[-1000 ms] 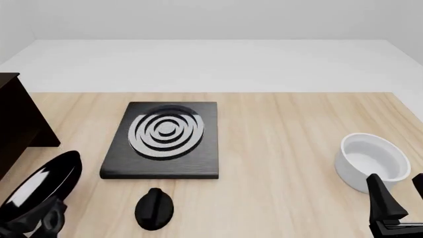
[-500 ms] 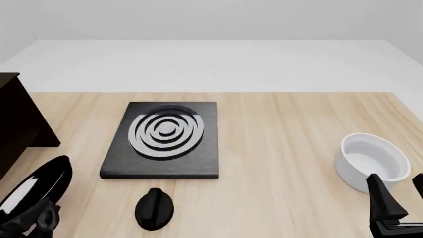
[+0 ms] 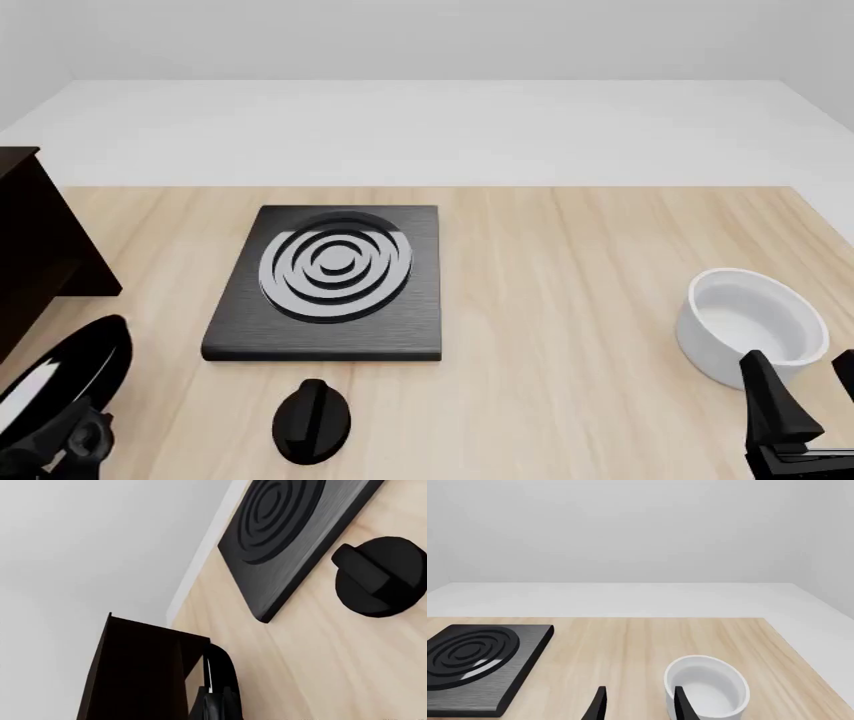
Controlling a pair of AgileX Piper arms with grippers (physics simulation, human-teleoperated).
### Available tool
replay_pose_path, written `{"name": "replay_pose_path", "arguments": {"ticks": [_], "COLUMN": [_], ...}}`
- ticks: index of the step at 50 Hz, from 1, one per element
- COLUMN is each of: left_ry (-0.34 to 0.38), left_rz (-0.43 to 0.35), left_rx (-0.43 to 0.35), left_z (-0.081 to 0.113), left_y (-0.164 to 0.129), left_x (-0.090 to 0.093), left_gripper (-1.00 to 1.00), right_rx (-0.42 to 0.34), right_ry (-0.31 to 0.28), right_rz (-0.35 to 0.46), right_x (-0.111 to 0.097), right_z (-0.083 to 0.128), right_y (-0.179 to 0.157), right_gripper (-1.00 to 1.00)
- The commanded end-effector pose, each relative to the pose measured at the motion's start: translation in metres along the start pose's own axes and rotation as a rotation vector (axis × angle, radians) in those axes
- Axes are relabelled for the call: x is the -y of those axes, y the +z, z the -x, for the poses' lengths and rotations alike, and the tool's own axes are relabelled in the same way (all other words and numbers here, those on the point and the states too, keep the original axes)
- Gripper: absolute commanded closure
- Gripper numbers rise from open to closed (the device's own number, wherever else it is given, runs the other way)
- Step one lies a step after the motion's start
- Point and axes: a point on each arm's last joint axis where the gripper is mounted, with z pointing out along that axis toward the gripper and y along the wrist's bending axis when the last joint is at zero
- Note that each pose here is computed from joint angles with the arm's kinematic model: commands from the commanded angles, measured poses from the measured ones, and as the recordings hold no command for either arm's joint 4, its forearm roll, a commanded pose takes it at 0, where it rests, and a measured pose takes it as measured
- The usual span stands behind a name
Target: Put the frying pan under the cabinet shelf.
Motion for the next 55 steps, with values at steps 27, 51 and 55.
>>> {"name": "replay_pose_path", "arguments": {"ticks": [27,51,55], "left_ry": [0.125,0.119,0.157], "left_rz": [0.081,0.03,0.03], "left_rx": [-0.088,-0.225,-0.278], "left_z": [-0.001,-0.022,-0.031], "left_y": [0.023,0.069,0.076], "left_x": [-0.02,-0.022,-0.022], "left_gripper": [1.0,1.0,1.0], "right_rx": [0.0,0.0,0.0], "right_ry": [0.0,0.0,0.0], "right_rz": [0.0,0.0,0.0], "right_x": [0.0,0.0,0.0], "right_z": [0.0,0.0,0.0], "right_y": [0.0,0.0,0.0], "right_gripper": [-1.0,-1.0,-1.0]}}
